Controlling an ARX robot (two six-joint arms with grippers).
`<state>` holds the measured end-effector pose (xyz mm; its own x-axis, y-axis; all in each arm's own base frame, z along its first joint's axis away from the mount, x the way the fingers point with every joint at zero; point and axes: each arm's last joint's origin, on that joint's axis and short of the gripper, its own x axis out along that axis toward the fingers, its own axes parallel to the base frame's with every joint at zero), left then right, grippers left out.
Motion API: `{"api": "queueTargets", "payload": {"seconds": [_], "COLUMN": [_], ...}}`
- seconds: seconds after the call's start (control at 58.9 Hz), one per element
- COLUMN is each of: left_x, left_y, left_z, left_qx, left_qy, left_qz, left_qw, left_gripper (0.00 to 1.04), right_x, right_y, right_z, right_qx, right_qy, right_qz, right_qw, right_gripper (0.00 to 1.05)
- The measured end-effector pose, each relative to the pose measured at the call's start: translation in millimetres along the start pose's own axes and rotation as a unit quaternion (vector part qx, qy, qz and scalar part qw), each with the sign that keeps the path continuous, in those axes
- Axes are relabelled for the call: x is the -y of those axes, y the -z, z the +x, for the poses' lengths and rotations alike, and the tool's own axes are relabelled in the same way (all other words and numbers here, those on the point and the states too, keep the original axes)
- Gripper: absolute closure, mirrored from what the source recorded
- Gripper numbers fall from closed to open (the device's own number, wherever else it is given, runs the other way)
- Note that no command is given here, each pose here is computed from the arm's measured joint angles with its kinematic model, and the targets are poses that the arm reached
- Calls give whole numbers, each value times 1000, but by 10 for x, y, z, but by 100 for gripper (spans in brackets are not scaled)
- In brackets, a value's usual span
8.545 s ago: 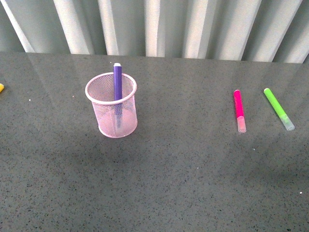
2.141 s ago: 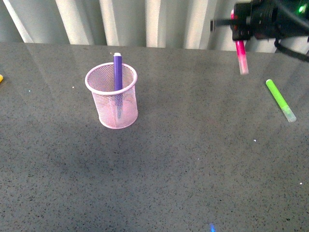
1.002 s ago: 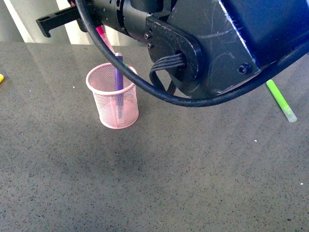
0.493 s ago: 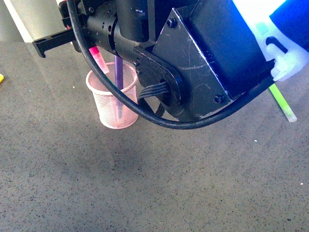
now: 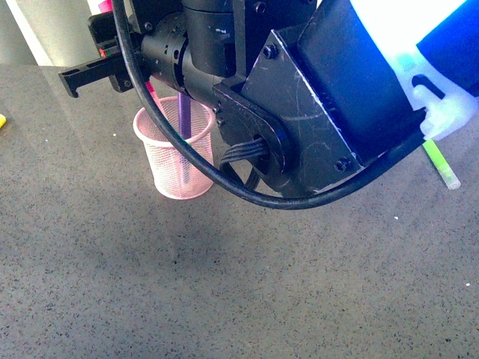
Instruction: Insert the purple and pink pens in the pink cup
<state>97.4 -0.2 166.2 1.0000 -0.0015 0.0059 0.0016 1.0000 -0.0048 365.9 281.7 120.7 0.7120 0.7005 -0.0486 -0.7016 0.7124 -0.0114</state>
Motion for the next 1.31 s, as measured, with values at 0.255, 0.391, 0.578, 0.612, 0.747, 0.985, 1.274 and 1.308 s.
{"api": "queueTargets", "payload": {"seconds": [0.255,0.391,0.578,0.612,0.747,0.985,1.274,1.308], "left_x": [0,0,0,0,0,1,-1,0], "left_y": [0,0,0,0,0,0,0,0], "left_z": [0,0,0,0,0,0,0,0], "left_qx": [0,0,0,0,0,0,0,0], "left_qy": [0,0,0,0,0,1,-1,-1], "left_qz": [0,0,0,0,0,0,0,0], "left_qw": [1000,1000,1000,1000,1000,1000,1000,1000], "left_gripper": [7,7,7,7,7,7,7,7], "right_x": [110,199,498,579,964,1145,991,979], "right_y": [51,-68,-416,-477,-665,-706,-566,-552], "right_z": [-82,-171,-454,-537,-1059,-1547,-2181,-2297], "right_qx": [-12,-4,-19,-29,-94,-110,23,24], "right_qy": [17,38,150,181,319,383,367,373], "right_qz": [10,9,23,32,89,116,20,18], "right_qw": [1000,999,988,983,939,910,930,927], "right_gripper": [13,7,7,7,7,8,53,60]}}
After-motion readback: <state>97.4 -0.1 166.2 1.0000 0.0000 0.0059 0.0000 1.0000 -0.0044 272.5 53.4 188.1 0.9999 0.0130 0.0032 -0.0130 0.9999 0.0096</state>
